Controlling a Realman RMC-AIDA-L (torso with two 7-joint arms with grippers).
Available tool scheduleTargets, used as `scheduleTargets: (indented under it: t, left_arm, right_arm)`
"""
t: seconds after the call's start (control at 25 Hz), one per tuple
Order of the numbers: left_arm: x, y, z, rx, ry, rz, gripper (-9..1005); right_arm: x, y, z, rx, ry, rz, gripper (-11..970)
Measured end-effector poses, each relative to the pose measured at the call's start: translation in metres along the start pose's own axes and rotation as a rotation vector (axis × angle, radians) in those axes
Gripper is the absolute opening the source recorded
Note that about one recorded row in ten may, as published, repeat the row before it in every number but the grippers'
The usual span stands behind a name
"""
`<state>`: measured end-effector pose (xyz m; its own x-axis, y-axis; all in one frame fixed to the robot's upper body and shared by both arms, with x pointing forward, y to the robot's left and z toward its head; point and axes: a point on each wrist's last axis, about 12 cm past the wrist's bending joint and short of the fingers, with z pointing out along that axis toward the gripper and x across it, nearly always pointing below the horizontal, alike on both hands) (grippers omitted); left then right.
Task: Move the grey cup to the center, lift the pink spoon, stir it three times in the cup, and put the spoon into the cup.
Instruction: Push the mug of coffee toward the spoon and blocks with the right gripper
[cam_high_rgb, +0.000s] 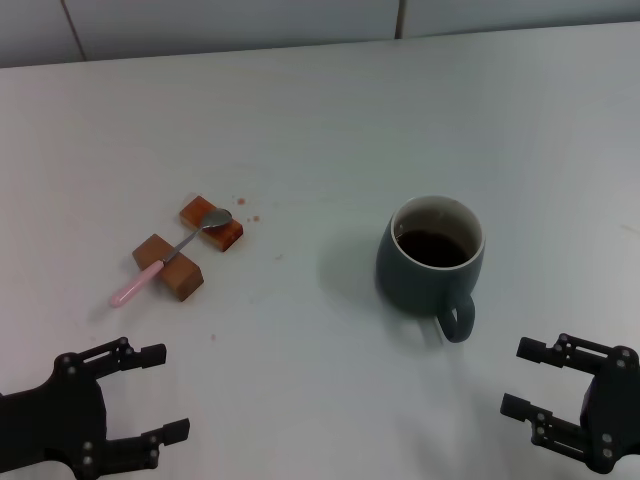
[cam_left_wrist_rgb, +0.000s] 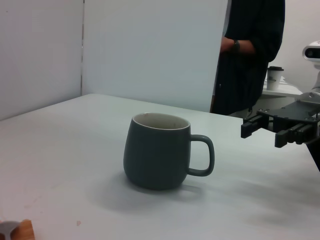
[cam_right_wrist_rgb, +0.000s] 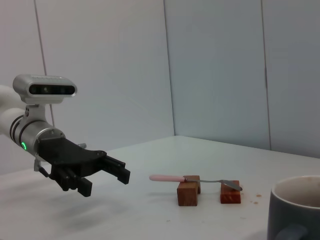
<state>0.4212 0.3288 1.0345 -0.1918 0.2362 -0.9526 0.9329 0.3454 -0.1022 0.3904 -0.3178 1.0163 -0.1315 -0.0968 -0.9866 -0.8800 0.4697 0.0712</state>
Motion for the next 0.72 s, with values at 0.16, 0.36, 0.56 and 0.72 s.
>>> scheduleTargets:
  t: [0.16,0.36,0.56,0.72]
  left_arm:
    - [0.0,-0.0003,-0.0001,0.001,-0.001,0.0,828]
    - [-0.0002,-0.0004,-0.0001,0.002,-0.002,0.0,827]
    - [-0.0002,-0.0005,-0.0001,0.003,-0.003,0.0,827]
    - [-0.0003,-0.0005,-0.0001,0.003,-0.003,0.0,826]
  right_arm:
    - [-0.0001,0.0,0.0,0.0,0.0,0.0,614]
    - [-0.0001,0.0001,0.0,0.0,-0.001,0.0,613]
    - [0.0001,0.0003,-0.0002,0.0,0.0,0.001,613]
    - [0.0,0.0002,-0.0002,0.0,0.0,0.001,614]
